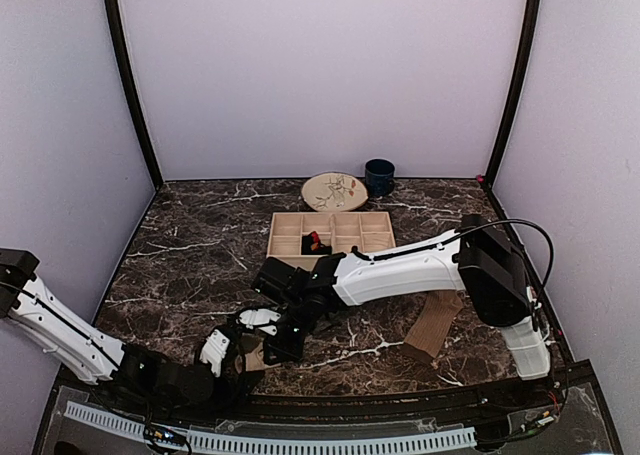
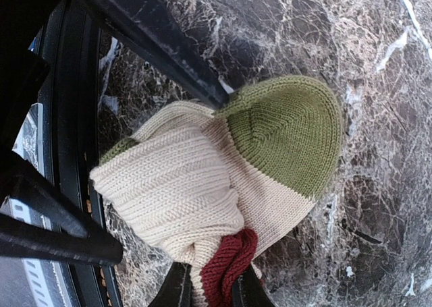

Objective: Roll the socks
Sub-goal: Roll the sock at the center of the board.

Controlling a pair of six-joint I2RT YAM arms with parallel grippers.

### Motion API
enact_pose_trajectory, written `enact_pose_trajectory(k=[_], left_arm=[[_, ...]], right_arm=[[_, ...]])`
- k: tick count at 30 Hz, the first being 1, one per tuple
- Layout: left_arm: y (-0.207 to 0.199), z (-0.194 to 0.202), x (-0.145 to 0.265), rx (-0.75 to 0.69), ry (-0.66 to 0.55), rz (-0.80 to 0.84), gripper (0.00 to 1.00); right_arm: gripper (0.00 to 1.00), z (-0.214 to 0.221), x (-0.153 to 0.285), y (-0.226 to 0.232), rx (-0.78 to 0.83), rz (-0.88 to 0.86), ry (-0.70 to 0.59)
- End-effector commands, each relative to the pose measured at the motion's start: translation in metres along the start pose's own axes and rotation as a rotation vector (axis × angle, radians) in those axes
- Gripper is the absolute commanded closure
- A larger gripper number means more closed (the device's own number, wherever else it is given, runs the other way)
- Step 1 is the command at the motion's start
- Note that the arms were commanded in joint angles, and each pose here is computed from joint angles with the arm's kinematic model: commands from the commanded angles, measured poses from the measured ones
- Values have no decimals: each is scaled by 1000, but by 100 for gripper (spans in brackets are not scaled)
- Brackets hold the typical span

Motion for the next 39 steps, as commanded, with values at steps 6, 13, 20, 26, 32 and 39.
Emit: enact_pose_trajectory(k=[6,13,20,26,32,39], left_arm=[[-10,-13,5,-23,-67,64,21],[-11,-7,-1,-57,-49,54,23],[-8,-2,-3,-50,-48,44,25],[-7,-4,-1,-37,-73,57,32],[-12,0,-8,-47,-56,59,47],[-15,7,-13,-49,-43,63,79]], right_arm=[[88,66,-32,16,-49,-54,236],[88,66,-33,18,-48,-54,241],[88,63,-30,23,-40,-60,232],[88,64,-33,26,-33,-60,232],[88,63,-32,26,-34,-57,225],[88,63,-31,24,-45,-53,218]])
Point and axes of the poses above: each gripper's point midway between its finger pads, its own x axis back along the fingers, its own y axis along the line the jaws close on, z = x × y, the point moved 3 cm from there along x, back along the fingers, and after that the axes turned 5 degrees about x, right-handed, at the moved point
